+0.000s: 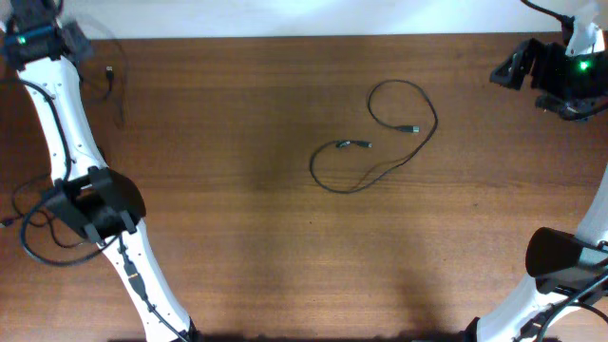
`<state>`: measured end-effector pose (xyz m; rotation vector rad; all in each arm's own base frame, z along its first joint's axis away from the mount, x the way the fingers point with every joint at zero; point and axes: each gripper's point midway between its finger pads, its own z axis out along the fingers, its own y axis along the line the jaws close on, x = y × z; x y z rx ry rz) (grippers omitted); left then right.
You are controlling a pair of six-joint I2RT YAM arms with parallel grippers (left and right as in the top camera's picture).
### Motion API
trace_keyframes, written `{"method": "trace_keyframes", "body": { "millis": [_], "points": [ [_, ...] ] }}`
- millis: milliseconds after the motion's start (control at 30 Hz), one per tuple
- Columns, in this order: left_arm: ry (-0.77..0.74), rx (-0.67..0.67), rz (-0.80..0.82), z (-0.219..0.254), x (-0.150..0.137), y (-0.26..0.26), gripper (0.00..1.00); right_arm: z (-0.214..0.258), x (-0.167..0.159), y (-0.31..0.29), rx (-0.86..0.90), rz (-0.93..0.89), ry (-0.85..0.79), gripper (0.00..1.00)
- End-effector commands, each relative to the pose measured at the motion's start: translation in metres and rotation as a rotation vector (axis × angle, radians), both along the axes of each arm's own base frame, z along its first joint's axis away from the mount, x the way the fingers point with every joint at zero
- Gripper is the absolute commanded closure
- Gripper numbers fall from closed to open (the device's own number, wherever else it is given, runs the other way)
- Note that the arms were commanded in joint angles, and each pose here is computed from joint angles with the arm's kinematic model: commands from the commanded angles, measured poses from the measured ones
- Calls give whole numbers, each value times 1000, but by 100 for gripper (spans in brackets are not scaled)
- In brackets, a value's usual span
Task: Untangle cables
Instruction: 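Drag the black cable to the far left edge with the left gripper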
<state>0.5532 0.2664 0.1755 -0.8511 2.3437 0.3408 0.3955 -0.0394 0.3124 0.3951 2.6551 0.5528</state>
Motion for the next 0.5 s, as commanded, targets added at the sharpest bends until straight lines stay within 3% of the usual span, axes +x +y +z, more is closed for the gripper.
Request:
{"method": "trace_keyframes", "body": {
  "millis": [0, 100, 200, 267, 300, 333, 400, 467],
  "points": [
    [65, -205, 316, -50, -37, 0, 100, 0, -2, 2, -9, 12, 1, 1],
    [206, -306, 487, -81, -76, -16, 100, 0, -2, 2, -9, 13, 1, 1],
    [280, -319, 501, -90, -91, -19, 99, 0, -2, 2, -9, 13, 1, 1],
    [247, -316, 513, -89, -89, -8, 89, 0, -2, 2, -9, 13, 1, 1],
    [224, -310, 508, -87, -85, -2, 73, 0, -2, 2, -9, 13, 1, 1],
    [196, -288, 474, -85, -79, 9, 42, 0, -2, 2, -9, 13, 1, 1],
    [184, -243, 329, -79, -70, 26, 1, 0, -2, 2, -9, 13, 1, 1],
    [150, -275, 93, -64, -53, 17, 1, 0, -2, 2, -9, 13, 1, 1]
  ]
}}
